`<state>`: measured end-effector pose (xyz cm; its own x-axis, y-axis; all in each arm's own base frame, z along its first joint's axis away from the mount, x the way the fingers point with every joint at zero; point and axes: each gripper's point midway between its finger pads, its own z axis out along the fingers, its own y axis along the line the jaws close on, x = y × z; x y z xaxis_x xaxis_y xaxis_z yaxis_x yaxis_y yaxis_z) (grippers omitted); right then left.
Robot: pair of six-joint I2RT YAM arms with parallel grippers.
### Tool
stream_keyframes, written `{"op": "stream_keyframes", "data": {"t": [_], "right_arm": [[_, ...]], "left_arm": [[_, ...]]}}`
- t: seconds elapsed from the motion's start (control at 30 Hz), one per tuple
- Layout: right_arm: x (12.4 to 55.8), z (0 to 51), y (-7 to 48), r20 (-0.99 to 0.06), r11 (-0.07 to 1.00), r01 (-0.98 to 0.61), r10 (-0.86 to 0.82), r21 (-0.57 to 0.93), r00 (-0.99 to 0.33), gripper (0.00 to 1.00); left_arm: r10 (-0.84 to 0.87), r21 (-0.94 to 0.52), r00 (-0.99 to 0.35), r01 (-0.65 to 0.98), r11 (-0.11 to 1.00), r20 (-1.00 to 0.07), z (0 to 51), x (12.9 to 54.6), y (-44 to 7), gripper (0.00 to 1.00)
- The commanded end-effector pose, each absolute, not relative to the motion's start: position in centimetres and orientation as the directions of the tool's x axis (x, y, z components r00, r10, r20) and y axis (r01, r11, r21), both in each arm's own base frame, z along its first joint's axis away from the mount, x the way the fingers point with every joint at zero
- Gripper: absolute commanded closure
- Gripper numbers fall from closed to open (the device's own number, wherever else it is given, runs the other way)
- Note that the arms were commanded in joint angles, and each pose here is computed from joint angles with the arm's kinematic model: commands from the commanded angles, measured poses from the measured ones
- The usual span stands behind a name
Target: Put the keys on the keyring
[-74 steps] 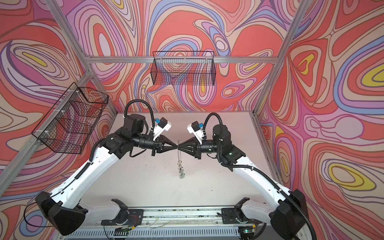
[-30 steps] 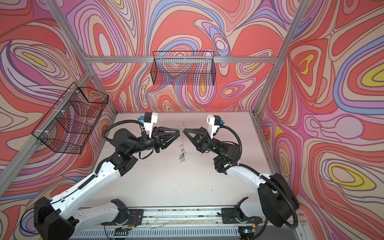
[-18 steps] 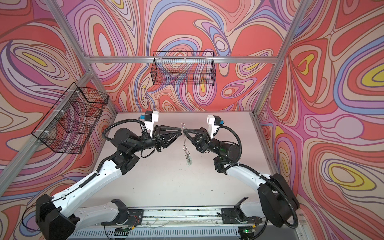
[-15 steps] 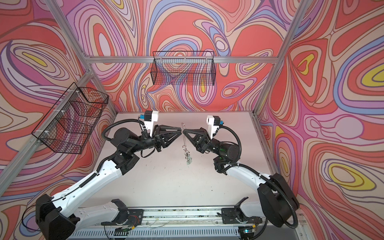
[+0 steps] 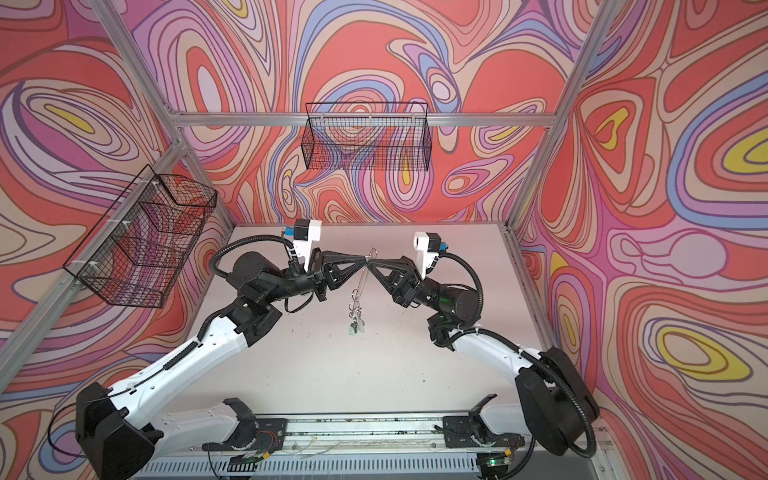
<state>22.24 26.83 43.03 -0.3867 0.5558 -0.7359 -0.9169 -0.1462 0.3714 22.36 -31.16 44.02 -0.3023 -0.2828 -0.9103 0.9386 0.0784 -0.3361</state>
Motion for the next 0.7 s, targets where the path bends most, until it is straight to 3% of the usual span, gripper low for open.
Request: {"op": "stream_keyframes", "data": {"t": [0.0,0.1,0.17,0.3,0.4,0.67], "right_arm": [[21.3,43.4,26.5,-0.744,-0.152,-0.927,0.559,0.342,-0.366,1.00],[21.8,42.6,26.8,-0.771,-0.089,-0.928,0.531,0.361,-0.351,0.76],[22.4,41.7,27.0,-0.807,0.002,-0.929,0.495,0.371,-0.321,0.69],[23.9,40.2,26.0,-0.891,0.274,-0.899,0.398,0.341,-0.217,0.63],[24.4,39.7,25.1,-0.937,0.404,-0.869,0.309,0.285,-0.164,0.61],[24.5,39.3,25.1,-0.986,0.480,-0.862,0.104,0.165,-0.131,0.64]], "left_arm": [[-0.273,-0.309,-0.277,0.947,0.082,-0.921,44.8,21.8,-31.2,1.00],[-0.241,-0.322,-0.287,0.939,0.124,-0.927,44.3,22.0,-30.9,1.00],[-0.203,-0.326,-0.291,0.931,0.164,-0.935,43.7,22.1,-30.7,1.00],[-0.125,-0.315,-0.293,0.920,0.233,-0.948,42.6,21.9,-30.0,1.00],[-0.067,-0.306,-0.299,0.915,0.263,-0.952,41.9,21.8,-29.8,1.00],[0.052,-0.285,-0.312,0.914,0.287,-0.949,41.0,21.8,-29.8,1.00]]}}
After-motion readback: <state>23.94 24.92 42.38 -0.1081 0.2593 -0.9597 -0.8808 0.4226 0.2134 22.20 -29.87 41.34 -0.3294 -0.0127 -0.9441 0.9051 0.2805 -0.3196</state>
